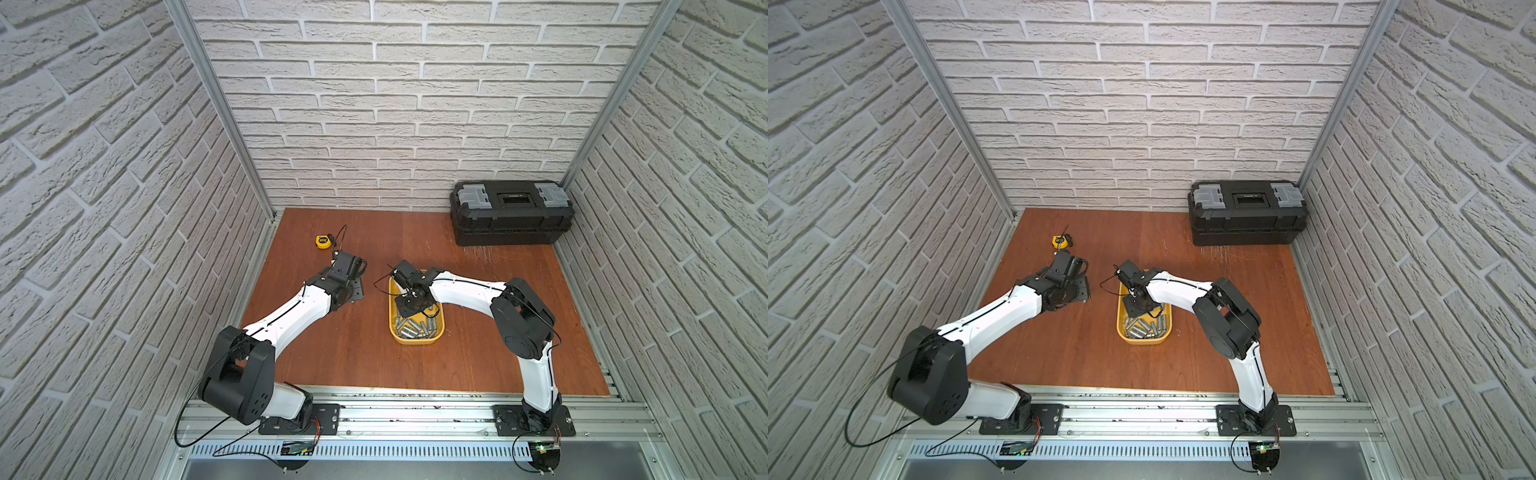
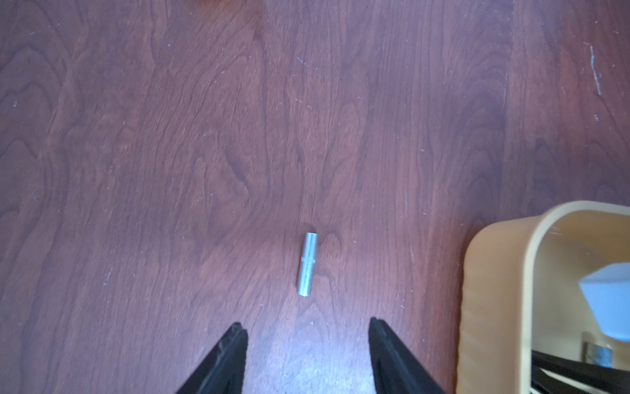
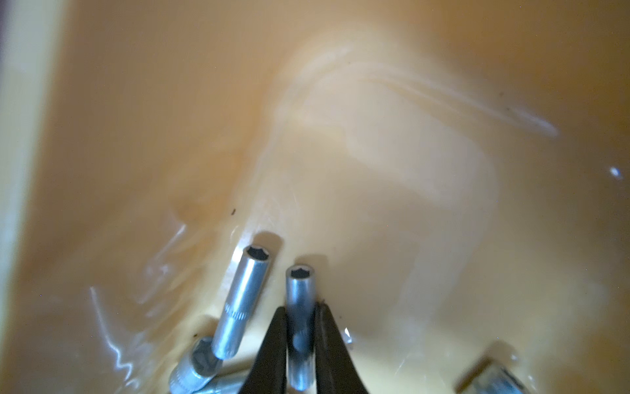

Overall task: Take out the socket from the storage box
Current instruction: Pick up the socket head from the storage box.

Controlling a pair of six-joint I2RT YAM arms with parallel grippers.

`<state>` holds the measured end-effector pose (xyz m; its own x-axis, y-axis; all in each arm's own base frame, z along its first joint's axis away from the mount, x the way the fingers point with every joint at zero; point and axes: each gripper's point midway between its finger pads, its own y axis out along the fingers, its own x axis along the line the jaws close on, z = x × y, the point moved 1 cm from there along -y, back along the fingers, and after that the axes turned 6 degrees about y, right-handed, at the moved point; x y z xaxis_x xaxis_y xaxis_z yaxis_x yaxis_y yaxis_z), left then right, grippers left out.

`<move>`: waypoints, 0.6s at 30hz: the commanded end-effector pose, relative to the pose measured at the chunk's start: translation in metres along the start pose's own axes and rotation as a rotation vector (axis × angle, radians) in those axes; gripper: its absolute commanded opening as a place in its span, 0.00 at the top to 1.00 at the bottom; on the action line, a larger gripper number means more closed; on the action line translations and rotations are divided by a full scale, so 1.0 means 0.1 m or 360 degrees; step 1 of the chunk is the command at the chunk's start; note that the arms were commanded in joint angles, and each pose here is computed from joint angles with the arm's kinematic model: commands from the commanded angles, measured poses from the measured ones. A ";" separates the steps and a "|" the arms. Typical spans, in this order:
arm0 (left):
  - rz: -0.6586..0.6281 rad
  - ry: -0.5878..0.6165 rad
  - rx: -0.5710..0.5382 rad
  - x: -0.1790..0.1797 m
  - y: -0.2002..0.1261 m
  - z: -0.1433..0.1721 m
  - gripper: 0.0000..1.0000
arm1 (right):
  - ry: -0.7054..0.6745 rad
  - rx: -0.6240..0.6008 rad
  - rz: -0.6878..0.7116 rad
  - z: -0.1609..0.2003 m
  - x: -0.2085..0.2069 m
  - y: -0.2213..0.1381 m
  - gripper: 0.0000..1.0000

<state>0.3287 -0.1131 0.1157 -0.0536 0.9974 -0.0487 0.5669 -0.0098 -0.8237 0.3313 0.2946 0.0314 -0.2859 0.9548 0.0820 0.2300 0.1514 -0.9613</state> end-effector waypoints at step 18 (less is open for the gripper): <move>0.0038 0.0000 -0.0051 -0.10 -0.06 -0.11 0.39 | 0.0162 -0.0373 -0.0068 -0.38 -0.57 -1.17 0.89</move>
<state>0.3284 -0.1165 0.1170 -0.0444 0.9978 -0.0502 0.5690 -0.0160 -0.8222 0.3488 0.2522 0.1103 -0.2261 0.9637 0.1423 0.3514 0.2170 -0.9107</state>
